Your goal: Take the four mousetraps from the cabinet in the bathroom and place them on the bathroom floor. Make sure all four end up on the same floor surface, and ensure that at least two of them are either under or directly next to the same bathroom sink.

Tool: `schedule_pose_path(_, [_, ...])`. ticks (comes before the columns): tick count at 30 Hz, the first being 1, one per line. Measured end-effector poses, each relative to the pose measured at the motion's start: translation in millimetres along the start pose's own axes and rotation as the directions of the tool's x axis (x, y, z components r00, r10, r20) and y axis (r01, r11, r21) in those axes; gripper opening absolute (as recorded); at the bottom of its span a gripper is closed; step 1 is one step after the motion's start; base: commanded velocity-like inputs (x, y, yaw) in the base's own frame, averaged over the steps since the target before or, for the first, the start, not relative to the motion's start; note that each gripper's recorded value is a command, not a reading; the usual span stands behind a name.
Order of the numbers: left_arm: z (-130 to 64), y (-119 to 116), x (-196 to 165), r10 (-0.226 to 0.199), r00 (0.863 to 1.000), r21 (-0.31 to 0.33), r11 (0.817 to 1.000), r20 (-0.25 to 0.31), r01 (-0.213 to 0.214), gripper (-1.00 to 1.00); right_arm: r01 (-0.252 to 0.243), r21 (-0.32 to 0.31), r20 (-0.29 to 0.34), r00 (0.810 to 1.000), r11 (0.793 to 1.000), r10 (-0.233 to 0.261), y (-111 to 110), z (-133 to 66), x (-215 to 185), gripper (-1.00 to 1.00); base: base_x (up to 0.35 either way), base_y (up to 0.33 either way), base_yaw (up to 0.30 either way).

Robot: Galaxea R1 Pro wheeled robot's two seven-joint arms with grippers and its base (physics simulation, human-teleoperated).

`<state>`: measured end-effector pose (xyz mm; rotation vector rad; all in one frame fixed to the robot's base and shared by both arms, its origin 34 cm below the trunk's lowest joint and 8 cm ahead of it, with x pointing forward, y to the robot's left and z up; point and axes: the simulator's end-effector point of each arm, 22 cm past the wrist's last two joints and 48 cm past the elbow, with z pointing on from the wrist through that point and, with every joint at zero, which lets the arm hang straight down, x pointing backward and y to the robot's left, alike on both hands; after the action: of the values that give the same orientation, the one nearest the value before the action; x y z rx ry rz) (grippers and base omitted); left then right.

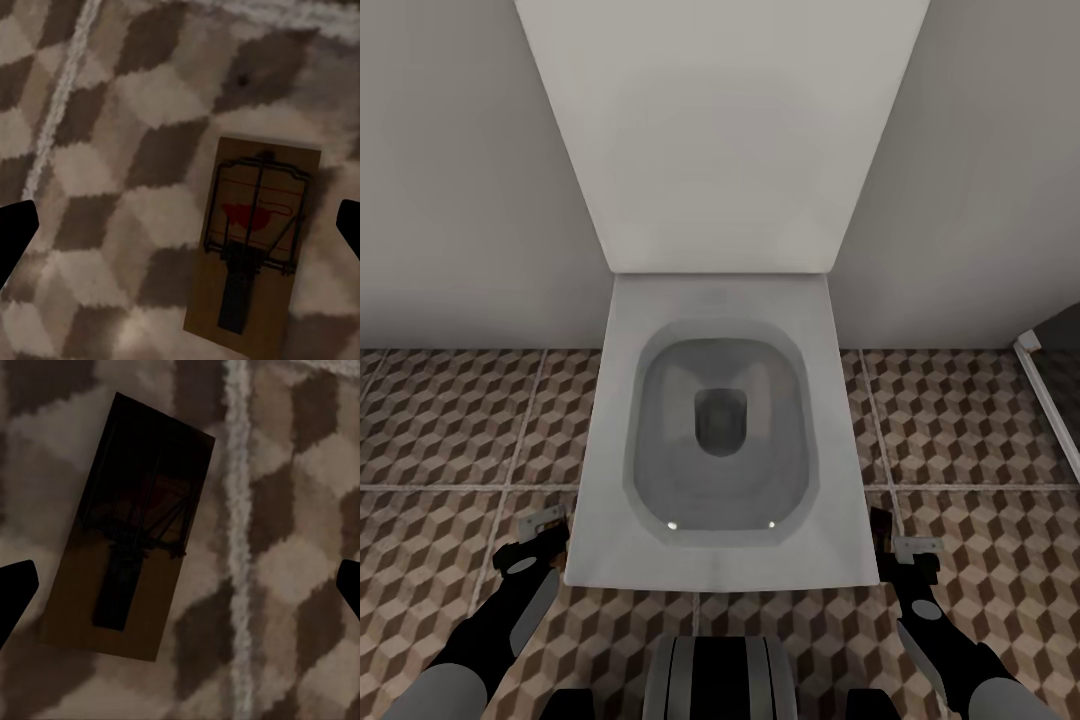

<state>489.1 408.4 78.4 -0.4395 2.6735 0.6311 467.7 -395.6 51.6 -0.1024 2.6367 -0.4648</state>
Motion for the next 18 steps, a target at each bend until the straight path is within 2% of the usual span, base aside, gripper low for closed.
schedule_pose_path(6, [0.1,0.0,0.2,0.0,1.0,0.0,1.0,0.0,0.0,1.0,-0.001,0.0,-0.001,1.0,1.0,0.001,-0.1,0.1,0.3,1.0,-0.115,0.0,0.0])
schedule_pose_path(18, [0.0,-0.7,0.1,-0.001,1.0,0.001,1.0,0.001,0.001,1.0,-0.001,0.0,-0.002,1.0,1.0,0.001,-0.1,0.2,0.7,1.0,-0.309,0.0,0.0])
